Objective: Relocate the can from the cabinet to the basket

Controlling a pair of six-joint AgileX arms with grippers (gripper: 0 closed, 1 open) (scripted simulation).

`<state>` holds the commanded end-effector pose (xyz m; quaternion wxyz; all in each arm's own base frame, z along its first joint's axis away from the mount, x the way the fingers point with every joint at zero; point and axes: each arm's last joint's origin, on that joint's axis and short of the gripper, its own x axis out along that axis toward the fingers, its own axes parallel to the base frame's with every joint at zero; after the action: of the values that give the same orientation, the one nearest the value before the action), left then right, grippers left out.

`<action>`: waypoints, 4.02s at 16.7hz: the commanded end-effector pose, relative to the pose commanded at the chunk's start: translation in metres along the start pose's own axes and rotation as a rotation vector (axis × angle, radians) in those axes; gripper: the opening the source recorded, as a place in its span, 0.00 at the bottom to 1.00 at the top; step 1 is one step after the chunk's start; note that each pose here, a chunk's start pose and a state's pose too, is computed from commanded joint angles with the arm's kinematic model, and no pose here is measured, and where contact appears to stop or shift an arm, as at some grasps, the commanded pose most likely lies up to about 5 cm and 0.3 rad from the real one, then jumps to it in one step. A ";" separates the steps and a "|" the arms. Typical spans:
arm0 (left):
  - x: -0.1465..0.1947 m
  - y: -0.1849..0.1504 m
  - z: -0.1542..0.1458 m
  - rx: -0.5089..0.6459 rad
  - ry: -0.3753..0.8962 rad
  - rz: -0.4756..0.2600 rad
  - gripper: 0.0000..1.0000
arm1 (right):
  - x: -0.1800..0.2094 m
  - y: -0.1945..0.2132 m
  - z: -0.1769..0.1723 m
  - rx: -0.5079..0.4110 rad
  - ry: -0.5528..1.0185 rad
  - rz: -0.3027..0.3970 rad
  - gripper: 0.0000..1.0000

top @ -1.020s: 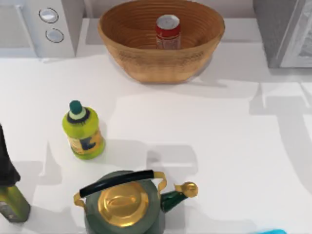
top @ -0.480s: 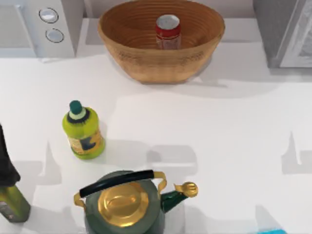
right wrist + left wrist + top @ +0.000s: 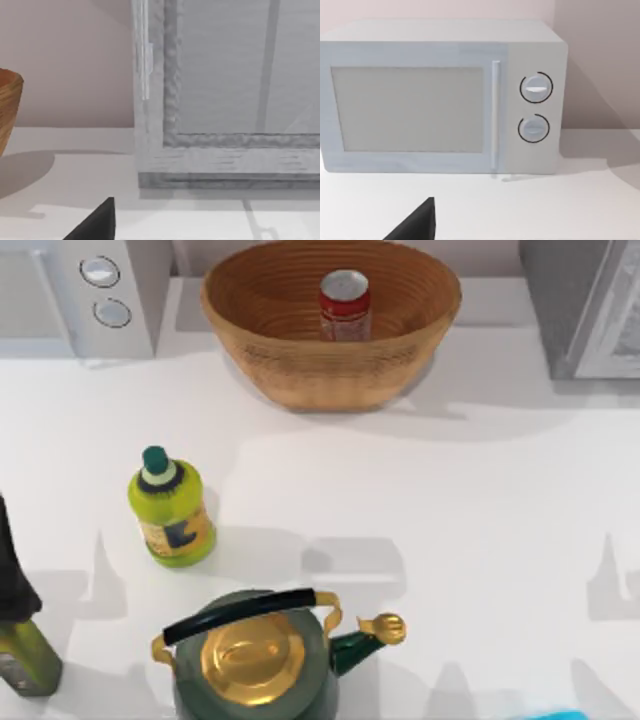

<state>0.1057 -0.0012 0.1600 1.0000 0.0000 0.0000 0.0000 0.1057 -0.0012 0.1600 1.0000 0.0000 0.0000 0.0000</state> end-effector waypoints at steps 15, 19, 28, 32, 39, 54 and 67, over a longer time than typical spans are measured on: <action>0.000 0.000 0.000 0.000 0.000 0.000 1.00 | 0.043 -0.058 0.042 -0.019 -0.031 -0.005 1.00; 0.000 0.000 0.000 0.000 0.000 0.000 1.00 | 0.061 -0.113 0.037 -0.006 -0.009 -0.004 1.00; 0.000 0.000 0.000 0.000 0.000 0.000 1.00 | 0.049 -0.199 0.001 0.001 0.000 0.001 1.00; 0.000 0.000 0.000 0.000 0.000 0.000 1.00 | 0.048 -0.200 0.001 0.000 0.000 0.001 1.00; 0.000 0.000 0.000 0.000 0.000 0.000 1.00 | 0.061 -0.226 0.028 -0.010 -0.003 0.001 1.00; 0.000 0.000 0.000 0.000 0.000 0.000 1.00 | 0.061 -0.226 0.316 0.026 0.014 0.000 1.00; 0.000 0.000 0.000 0.000 0.000 0.000 1.00 | 0.060 -0.193 0.351 -0.001 0.000 0.000 1.00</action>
<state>0.1057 -0.0012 0.1600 1.0000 0.0000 0.0000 0.0000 0.1657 -0.1940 0.5113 1.0000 -0.0006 0.0001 0.0001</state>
